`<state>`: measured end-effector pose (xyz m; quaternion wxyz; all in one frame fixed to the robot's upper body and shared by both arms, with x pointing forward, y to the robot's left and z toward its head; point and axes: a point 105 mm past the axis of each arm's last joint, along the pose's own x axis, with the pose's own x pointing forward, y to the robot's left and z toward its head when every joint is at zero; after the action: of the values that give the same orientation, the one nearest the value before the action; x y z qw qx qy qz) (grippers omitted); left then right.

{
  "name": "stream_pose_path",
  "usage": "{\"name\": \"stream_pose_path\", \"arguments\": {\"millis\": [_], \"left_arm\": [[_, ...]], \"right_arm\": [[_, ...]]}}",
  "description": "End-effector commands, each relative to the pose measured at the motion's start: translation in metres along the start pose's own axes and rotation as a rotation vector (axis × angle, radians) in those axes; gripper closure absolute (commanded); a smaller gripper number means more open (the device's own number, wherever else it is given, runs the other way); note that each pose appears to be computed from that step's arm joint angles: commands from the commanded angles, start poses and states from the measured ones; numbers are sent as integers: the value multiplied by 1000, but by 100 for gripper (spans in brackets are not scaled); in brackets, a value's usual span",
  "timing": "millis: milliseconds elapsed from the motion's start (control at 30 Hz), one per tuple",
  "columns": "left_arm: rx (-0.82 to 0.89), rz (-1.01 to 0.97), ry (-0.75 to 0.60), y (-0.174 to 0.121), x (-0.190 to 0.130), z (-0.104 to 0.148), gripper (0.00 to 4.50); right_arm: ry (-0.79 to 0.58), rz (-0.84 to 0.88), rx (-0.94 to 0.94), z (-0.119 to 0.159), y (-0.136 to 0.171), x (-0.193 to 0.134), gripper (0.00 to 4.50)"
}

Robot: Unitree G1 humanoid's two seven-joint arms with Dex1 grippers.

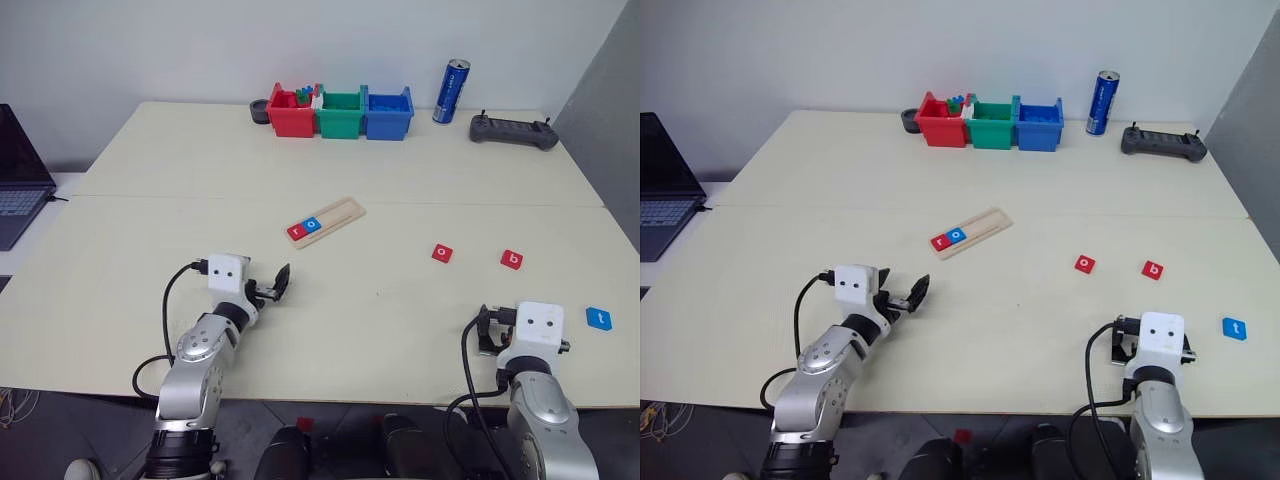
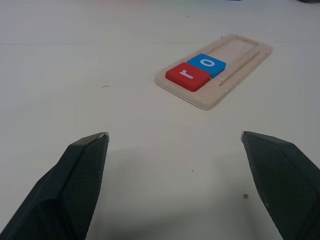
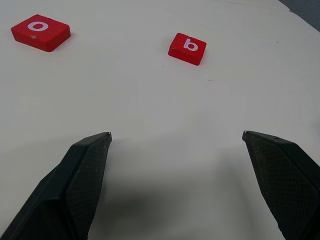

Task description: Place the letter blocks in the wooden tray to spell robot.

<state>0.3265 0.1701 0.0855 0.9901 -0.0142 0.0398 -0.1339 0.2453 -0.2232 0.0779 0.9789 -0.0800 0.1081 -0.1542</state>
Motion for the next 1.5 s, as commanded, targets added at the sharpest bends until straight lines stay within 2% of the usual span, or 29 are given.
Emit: {"name": "stream_pose_path", "arguments": {"millis": [33,467,600,733,1000,1233,1300,1367,1500], "left_arm": [[16,-28,-43,-5,-1,14,0],[29,-39,-46,-7,-1,15,0],[34,-30,-53,-4,1,18,0],[60,-52,-59,4,8,25,0],[131,-206,-34,9,29,37,0],[216,-349,-13,9,60,41,0],[209,-402,-30,8,66,48,0],[275,-437,-14,11,73,48,0],[311,-491,24,17,81,48,0]], "right_arm": [[-48,-14,3,13,-4,-4,3],[-54,-24,9,14,-5,-3,3],[-87,-4,-5,22,-4,0,3],[-156,143,-32,40,12,4,3],[-276,572,-43,79,52,15,3],[-365,983,-80,108,92,-4,3],[-373,1044,-94,111,98,-8,3],[-372,1089,-98,112,102,-10,3],[-375,1116,-92,116,107,-9,3]]}}
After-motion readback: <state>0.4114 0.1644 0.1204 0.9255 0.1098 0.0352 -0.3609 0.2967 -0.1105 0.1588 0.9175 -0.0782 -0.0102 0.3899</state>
